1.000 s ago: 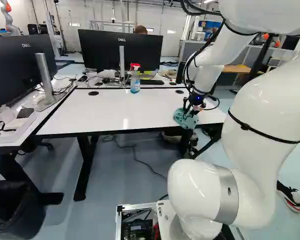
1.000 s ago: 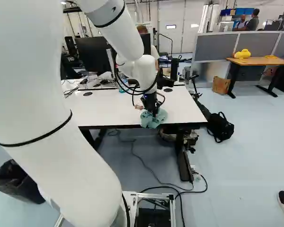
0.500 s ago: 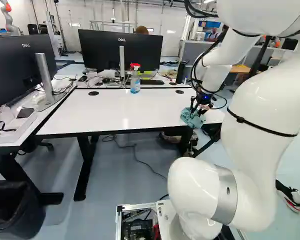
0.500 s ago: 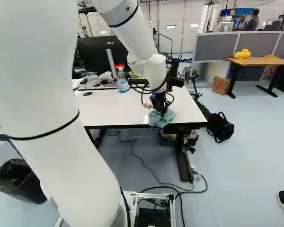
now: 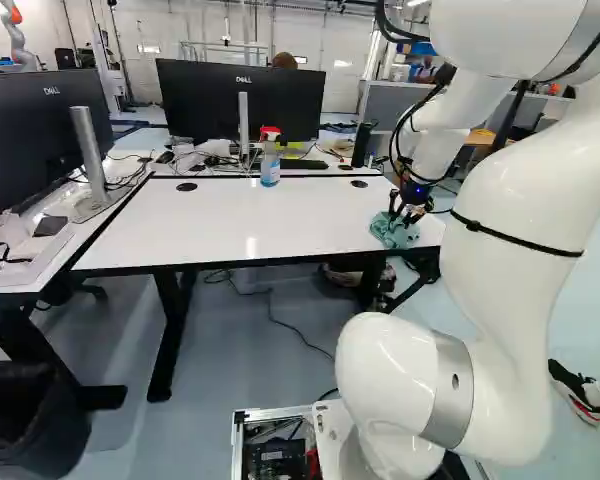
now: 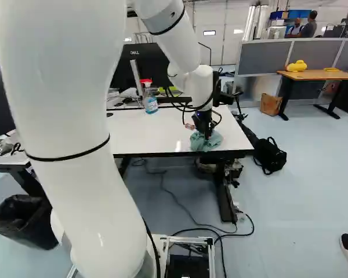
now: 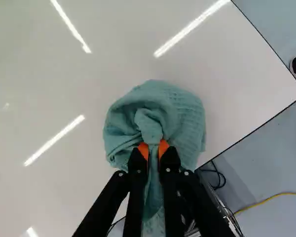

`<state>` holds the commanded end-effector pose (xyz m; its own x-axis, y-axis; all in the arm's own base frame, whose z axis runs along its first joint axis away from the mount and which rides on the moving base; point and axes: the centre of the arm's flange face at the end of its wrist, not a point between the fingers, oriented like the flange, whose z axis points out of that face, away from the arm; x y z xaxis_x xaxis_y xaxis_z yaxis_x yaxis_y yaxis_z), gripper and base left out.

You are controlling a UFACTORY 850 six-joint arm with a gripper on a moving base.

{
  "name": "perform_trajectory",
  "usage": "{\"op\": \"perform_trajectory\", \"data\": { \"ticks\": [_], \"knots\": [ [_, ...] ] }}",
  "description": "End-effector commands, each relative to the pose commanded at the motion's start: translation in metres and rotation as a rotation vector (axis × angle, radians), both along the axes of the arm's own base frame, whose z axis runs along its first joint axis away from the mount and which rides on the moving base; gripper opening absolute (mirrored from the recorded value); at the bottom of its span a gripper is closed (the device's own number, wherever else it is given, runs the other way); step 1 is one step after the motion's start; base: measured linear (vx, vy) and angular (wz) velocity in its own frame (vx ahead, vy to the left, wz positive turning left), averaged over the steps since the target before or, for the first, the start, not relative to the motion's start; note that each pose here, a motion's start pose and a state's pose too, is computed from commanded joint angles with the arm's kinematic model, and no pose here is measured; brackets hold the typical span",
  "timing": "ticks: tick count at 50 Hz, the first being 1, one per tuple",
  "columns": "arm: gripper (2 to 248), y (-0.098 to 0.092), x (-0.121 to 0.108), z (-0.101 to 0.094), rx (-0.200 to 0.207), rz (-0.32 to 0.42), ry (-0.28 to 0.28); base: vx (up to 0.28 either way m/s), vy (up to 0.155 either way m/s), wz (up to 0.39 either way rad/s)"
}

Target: Clean the table with the green towel

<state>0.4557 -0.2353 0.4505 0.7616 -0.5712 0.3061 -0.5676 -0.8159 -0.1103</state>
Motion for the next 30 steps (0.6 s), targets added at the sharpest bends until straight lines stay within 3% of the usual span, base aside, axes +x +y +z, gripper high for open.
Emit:
{"op": "perform_trajectory", "data": {
  "ticks": [16, 30],
  "knots": [
    [42, 0.011, 0.028, 0.0, -0.004, 0.043, -0.008, 0.0, 0.0, 0.0],
    [42, 0.032, 0.033, 0.0, -0.003, 0.083, -0.007, 0.0, 0.0, 0.0]
  ]
}}
